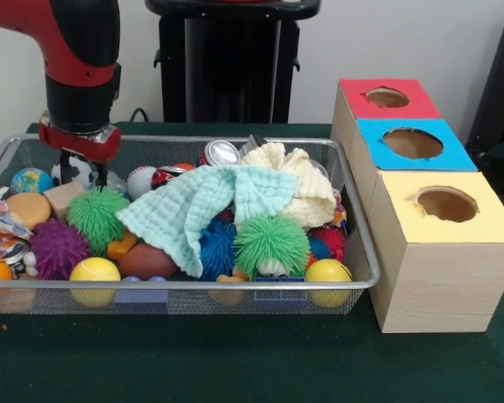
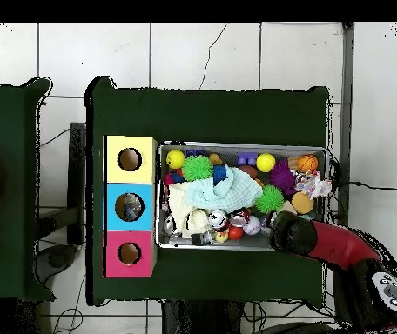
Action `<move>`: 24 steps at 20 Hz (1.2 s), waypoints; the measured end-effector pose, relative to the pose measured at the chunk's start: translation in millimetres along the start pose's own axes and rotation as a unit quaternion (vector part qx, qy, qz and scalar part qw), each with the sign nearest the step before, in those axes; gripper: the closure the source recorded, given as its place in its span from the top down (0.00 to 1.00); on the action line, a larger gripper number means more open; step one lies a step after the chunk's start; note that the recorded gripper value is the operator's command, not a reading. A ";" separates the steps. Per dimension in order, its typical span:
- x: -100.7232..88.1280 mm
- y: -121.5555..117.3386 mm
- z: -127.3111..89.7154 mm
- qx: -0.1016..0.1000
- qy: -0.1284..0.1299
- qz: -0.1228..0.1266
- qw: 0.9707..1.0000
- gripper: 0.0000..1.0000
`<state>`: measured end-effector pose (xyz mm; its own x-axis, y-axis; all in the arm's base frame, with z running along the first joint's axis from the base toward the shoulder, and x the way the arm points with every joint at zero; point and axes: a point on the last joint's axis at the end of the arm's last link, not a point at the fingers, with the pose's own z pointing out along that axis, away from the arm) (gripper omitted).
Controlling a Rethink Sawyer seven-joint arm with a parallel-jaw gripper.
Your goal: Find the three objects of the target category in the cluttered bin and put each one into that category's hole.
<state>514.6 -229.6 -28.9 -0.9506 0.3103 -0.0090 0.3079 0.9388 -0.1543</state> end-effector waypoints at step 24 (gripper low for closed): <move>-1.1 -5.2 -58.2 0.012 -0.001 0.000 1.000 1.00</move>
<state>516.4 -226.1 29.4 -0.9507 0.3100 -0.0117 0.3071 0.9350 -0.1775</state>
